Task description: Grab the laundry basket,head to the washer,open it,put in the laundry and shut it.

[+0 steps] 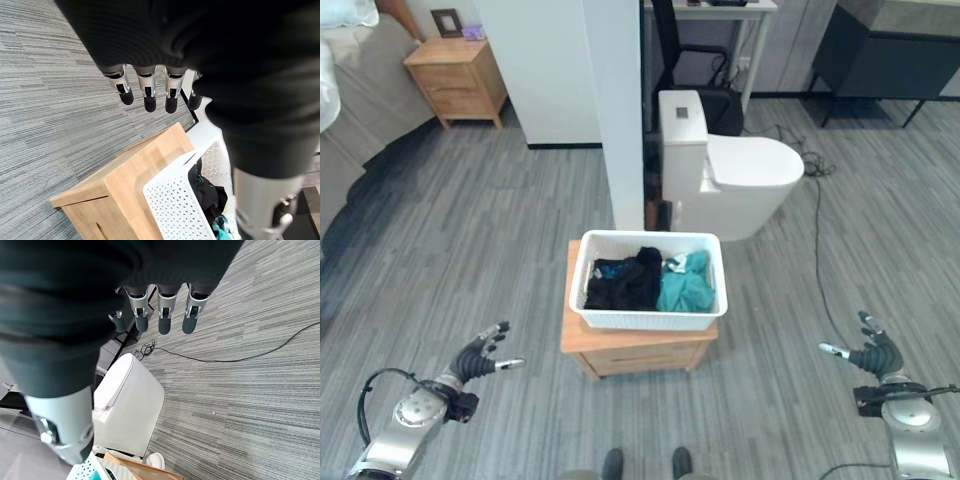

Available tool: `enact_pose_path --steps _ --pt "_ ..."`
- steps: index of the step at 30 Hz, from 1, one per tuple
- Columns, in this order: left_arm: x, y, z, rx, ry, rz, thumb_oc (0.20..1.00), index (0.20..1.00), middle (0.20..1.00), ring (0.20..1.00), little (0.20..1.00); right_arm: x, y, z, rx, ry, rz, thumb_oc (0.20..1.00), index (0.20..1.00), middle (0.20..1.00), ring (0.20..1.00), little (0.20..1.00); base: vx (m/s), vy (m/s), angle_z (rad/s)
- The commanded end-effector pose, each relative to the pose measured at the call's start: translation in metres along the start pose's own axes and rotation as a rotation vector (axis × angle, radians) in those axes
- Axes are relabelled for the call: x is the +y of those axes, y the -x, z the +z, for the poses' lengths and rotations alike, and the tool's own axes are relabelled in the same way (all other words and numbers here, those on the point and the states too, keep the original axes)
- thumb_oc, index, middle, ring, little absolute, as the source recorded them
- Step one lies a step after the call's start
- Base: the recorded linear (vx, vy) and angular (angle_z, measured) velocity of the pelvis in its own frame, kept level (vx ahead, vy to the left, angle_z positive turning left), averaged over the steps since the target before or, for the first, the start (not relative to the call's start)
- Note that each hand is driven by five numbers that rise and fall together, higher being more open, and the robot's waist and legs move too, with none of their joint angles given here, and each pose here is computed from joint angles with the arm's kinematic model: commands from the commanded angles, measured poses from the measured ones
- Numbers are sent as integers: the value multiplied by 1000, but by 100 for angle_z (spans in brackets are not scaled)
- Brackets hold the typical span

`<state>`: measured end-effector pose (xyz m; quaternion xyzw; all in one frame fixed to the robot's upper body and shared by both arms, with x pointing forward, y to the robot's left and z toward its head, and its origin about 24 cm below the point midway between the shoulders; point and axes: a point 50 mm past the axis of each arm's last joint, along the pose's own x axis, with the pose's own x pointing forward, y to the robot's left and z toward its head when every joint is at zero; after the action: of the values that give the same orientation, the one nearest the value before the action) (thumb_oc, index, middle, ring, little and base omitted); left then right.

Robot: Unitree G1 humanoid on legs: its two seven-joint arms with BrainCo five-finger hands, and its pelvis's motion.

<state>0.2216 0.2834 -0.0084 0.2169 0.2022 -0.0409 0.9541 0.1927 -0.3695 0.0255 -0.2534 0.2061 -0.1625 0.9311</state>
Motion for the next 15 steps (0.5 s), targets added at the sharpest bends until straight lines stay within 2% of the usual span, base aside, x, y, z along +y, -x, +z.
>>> enact_pose_path --steps 1,3,6,15 --pt "18 -15 39 -122 -21 21 1000 1000 1000 1000 1000 -35 -10 30 -79 80 -57 1000 1000 1000 1000 1000 -23 -26 12" --pt "21 -34 69 -173 -34 -22 1000 1000 1000 1000 1000 -49 -23 55 -95 150 -7 1000 1000 1000 1000 1000 -52 -25 14" --pt "27 -43 88 -193 -70 -25 1000 1000 1000 1000 1000 -51 -30 82 -144 202 24 1000 1000 1000 1000 1000 -63 -9 13" --pt "61 -81 131 -121 -192 113 1000 1000 1000 1000 1000 -38 -54 174 -311 337 72 1000 1000 1000 1000 1000 -51 23 -10"
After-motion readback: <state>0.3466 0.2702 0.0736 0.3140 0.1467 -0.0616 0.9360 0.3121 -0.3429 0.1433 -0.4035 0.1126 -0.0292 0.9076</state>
